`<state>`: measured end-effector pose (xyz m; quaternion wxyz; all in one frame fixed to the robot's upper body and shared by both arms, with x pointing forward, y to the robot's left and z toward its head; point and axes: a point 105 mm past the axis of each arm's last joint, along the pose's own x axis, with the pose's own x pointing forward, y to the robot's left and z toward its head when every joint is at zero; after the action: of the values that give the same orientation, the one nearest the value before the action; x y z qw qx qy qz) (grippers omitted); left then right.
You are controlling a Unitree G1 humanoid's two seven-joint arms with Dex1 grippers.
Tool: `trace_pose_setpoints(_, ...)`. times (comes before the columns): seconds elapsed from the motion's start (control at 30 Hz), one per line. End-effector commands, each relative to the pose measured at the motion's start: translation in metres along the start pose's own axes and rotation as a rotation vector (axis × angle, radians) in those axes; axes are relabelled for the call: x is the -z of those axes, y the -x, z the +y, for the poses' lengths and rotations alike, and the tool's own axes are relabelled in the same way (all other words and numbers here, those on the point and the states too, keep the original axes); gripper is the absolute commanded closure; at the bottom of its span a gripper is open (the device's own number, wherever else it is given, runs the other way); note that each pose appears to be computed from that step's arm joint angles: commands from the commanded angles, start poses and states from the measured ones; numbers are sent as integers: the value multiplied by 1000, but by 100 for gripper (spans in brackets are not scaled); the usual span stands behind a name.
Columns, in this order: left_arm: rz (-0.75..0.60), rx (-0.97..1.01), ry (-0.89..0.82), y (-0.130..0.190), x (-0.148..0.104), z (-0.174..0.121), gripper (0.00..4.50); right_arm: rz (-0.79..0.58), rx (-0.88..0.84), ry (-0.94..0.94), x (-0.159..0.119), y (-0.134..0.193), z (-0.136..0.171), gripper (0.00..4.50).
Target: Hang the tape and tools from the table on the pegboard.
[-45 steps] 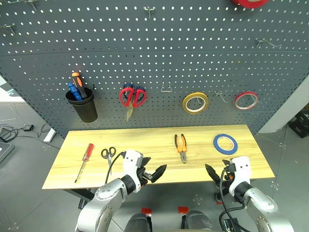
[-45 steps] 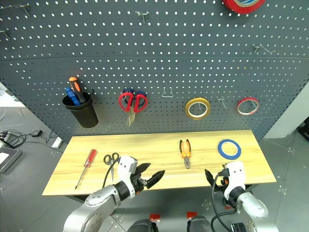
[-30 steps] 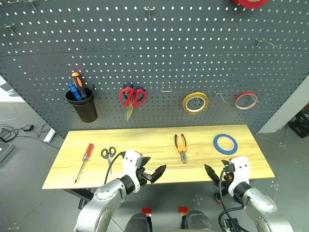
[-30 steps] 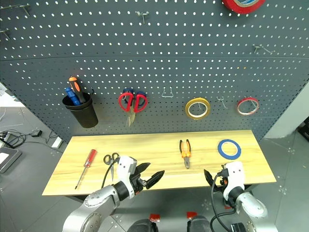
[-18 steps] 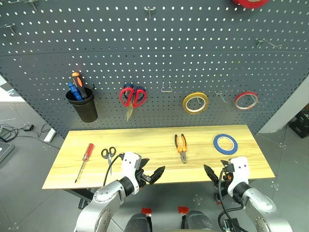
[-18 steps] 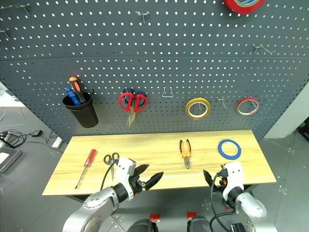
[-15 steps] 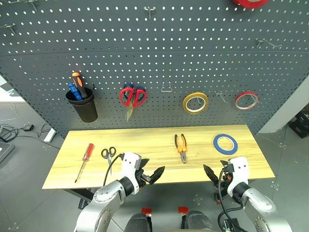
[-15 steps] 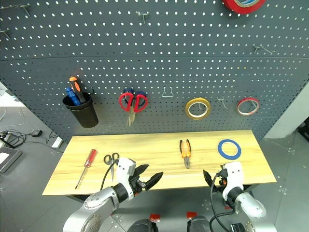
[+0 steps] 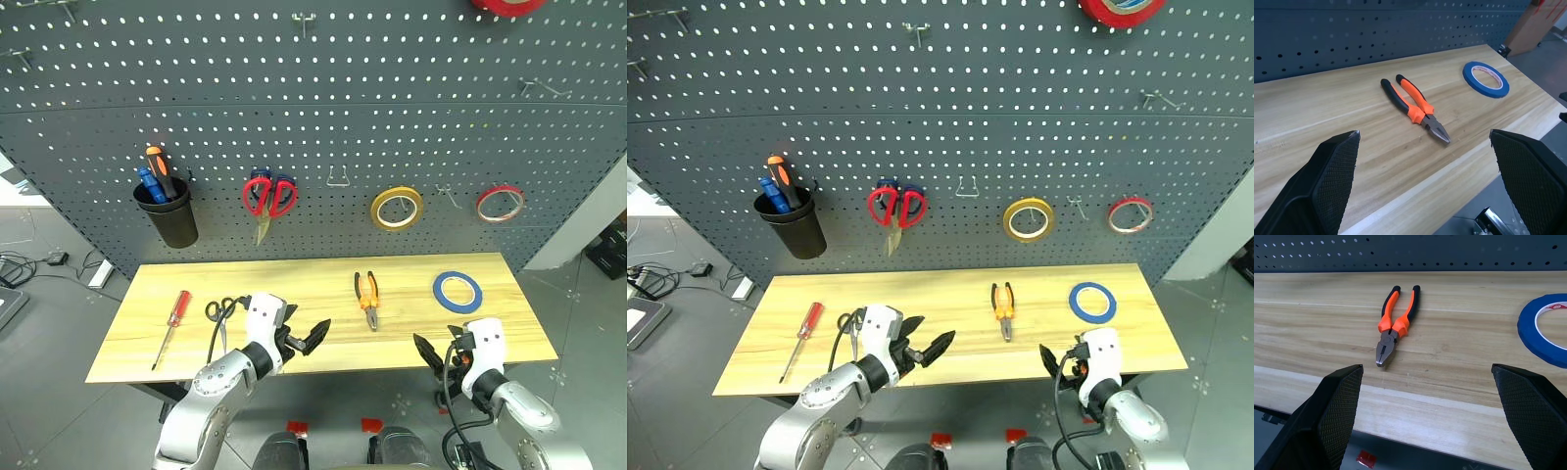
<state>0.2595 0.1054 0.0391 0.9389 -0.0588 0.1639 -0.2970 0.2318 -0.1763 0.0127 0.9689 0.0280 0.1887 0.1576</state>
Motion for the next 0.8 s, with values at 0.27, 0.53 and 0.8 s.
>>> trace_pose_setpoints(0.27,-64,117,-159,-14,-37,-20,2,-44,3,85,-23,13,-9,0)
trace_pose_setpoints(0.53,-36,220,-245,-21,-47,-24,2,-44,26,187,-37,20,-20,0)
trace_pose_setpoints(0.8,-16,233,-323,-30,-53,-8,2,76,29,312,-47,0,-36,0)
